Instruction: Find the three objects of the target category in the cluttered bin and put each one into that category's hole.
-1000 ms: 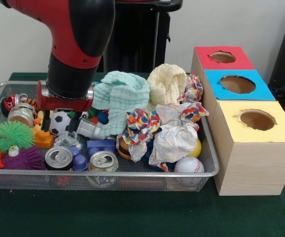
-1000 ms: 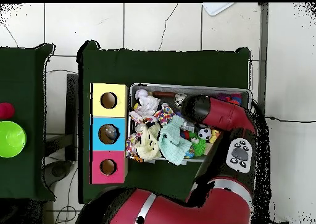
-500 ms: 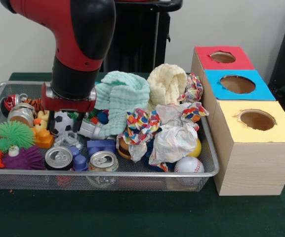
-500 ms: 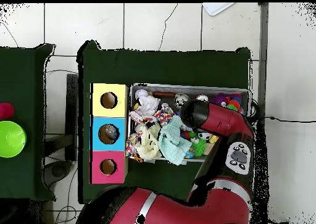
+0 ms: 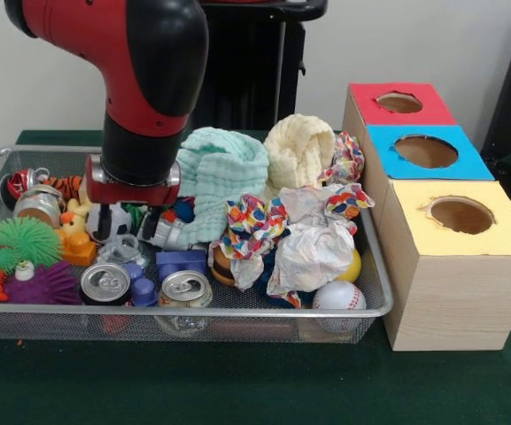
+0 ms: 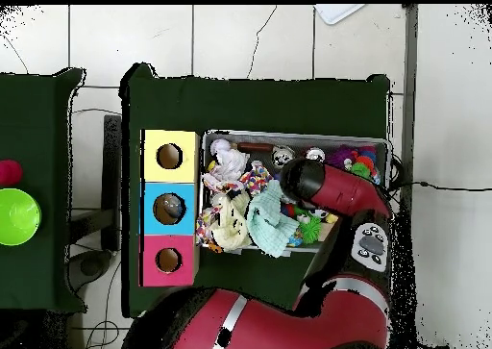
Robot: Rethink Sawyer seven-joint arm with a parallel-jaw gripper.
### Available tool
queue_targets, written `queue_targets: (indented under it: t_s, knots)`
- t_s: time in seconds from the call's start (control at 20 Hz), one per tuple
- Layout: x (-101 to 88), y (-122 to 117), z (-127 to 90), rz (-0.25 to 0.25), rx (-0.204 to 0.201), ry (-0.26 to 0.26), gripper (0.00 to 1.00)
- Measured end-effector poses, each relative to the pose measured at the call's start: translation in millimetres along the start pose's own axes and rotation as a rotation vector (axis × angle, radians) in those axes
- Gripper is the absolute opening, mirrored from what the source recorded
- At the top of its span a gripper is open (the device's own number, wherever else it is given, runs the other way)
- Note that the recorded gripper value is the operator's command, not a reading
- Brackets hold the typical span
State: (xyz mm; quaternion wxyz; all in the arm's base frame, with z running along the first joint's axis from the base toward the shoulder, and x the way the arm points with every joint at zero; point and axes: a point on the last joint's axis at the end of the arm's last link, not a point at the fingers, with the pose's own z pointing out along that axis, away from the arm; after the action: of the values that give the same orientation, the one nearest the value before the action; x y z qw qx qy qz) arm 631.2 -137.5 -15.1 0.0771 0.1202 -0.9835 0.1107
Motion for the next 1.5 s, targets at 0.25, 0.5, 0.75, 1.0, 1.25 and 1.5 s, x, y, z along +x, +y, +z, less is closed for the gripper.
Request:
queue_targets:
  t_s: [0.25,0.5,0.75,1.0,1.25,1.5]
  knots:
    - [5.3,5,9,0.005,-0.013,0.008,1.0]
    - [6.2,6,15,0.005,-0.003,-0.006,1.0]
    - [5.4,6,18,0.003,0.004,-0.014,1.0]
    - [5.6,6,19,0.002,0.007,-0.017,1.0]
    - [4.9,7,20,0.001,0.01,-0.021,1.0]
    - [4.3,8,20,-0.002,0.013,-0.024,1.0]
